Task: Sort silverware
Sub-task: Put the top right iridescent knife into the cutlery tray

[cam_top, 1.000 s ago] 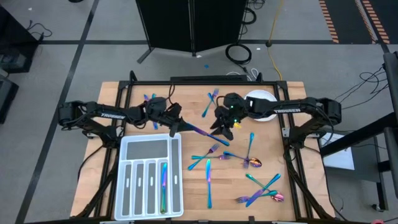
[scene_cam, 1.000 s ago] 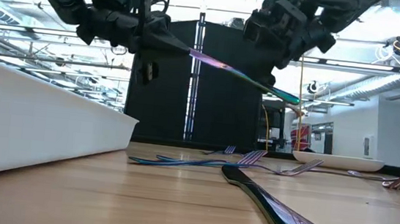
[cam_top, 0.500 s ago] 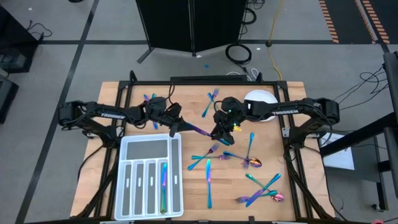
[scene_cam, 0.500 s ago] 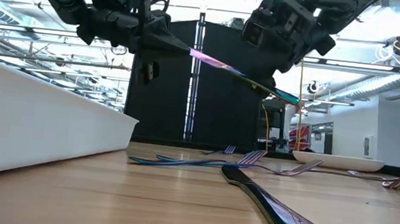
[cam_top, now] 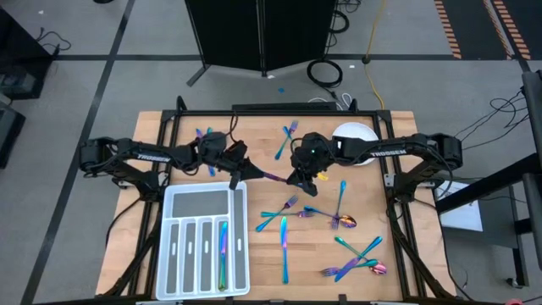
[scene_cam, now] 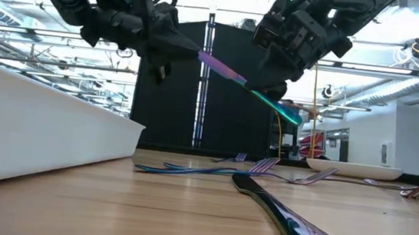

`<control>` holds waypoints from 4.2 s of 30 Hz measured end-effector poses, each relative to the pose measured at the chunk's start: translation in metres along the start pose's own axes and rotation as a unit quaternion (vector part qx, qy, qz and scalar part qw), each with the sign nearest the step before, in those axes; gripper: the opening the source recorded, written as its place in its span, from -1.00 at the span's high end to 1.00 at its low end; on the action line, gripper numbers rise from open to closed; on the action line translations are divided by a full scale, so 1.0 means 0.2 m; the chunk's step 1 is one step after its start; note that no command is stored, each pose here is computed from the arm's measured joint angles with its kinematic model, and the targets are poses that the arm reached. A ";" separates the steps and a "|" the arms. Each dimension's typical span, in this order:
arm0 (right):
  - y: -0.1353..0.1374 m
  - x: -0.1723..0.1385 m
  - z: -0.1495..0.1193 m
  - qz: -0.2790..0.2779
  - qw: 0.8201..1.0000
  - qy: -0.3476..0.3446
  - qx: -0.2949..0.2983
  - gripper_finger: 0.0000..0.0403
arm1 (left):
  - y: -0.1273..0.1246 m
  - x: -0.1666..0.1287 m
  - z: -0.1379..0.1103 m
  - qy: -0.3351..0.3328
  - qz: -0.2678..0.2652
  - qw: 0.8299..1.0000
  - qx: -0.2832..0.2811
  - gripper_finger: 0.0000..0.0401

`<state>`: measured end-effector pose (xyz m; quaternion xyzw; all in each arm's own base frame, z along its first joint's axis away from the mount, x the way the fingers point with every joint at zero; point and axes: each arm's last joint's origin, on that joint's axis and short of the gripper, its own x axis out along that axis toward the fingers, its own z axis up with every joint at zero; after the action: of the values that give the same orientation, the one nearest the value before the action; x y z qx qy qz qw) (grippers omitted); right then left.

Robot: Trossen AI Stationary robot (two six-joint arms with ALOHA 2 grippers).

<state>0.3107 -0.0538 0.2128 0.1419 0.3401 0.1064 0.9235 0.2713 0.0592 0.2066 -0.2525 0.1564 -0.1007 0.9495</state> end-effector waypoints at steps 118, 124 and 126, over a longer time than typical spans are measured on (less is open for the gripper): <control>0.37 0.14 -0.02 -0.064 0.997 -0.030 -0.044 0.31 | -1.06 -0.07 -0.77 0.003 0.177 0.838 -0.515 0.98; 0.38 0.10 -0.06 -0.073 0.996 -0.042 -0.031 0.31 | -1.10 -0.01 -0.92 0.016 0.184 0.828 -0.529 0.98; 0.39 0.11 -0.06 -0.072 0.996 -0.045 -0.032 0.31 | -1.11 -0.01 -0.96 0.021 0.194 0.823 -0.533 0.98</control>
<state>0.3106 0.0274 0.2169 0.0926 0.3041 0.0443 0.9471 0.1779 -0.2146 0.1625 -0.6819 0.2511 0.1798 0.6631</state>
